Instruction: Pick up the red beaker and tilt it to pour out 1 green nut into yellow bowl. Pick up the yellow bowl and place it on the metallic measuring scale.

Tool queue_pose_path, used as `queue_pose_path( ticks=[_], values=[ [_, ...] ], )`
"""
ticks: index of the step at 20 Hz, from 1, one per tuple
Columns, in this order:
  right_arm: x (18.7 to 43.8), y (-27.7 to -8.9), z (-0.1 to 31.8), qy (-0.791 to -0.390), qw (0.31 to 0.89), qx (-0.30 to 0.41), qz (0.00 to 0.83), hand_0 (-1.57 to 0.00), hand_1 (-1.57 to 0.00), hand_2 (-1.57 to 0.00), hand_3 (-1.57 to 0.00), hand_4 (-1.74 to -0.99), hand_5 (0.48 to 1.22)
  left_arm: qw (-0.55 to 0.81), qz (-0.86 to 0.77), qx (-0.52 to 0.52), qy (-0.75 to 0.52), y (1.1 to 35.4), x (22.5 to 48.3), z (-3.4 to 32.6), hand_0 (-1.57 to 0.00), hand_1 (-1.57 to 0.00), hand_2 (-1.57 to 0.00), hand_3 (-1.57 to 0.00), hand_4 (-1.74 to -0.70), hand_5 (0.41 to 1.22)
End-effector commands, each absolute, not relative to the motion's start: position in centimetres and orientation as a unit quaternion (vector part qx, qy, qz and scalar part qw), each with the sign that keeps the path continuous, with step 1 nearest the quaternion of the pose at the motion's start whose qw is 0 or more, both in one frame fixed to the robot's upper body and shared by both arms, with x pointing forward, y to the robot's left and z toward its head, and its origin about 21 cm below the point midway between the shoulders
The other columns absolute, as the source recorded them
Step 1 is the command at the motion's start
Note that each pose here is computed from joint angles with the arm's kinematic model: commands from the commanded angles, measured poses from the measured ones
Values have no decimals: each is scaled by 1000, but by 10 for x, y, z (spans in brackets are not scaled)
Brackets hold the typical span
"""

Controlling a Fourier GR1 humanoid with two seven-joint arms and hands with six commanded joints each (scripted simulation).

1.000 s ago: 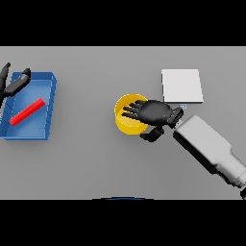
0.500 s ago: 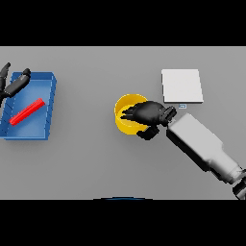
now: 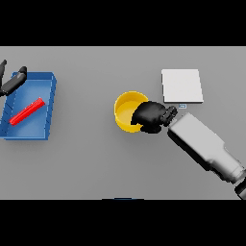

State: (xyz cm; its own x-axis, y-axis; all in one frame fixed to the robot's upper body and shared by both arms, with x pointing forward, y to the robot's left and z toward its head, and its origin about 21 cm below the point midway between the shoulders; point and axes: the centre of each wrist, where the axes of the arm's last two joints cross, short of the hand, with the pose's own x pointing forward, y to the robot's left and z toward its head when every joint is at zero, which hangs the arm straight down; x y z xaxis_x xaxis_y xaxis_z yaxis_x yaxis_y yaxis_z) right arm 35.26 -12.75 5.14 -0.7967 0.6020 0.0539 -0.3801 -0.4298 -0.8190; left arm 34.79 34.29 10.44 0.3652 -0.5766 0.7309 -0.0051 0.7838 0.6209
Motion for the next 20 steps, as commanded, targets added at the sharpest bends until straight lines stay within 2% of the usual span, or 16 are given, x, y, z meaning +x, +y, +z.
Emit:
queue_pose_path(
  ticks=[1, 8, 12, 15, 20],
  values=[
    [352, -128, 49, -450, 292, -127, 834, -1433, -1424, -1240, -1183, -1689, 1184, 782, -187, 271, -530, 340, 348, 103, 1, 1, 1, 1, -722, 695],
    [355, -139, 65, -471, 309, -122, 817, -1542, -1540, -1331, -1340, -1730, 1213, 787, -185, 270, -523, 342, 347, 99, 1, 1, 1, 1, -717, 696],
    [356, -146, 94, -481, 323, -136, 804, -1559, -1558, -1414, -1252, -1737, 1218, 787, -186, 267, -525, 338, 347, 98, 1, 1, 1, 1, -724, 693],
    [358, -158, 115, -494, 326, -163, 790, -1565, -1565, -1426, -1194, -1739, 1219, 785, -188, 273, -524, 344, 349, 102, 1, 1, 1, 1, -717, 686],
    [353, -157, 122, -497, 342, -196, 773, -1561, -1569, -1524, -1161, -1740, 1220, 783, -190, 272, -525, 341, 345, 102, 1, 1, 1, 1, -720, 688]
  ],
)
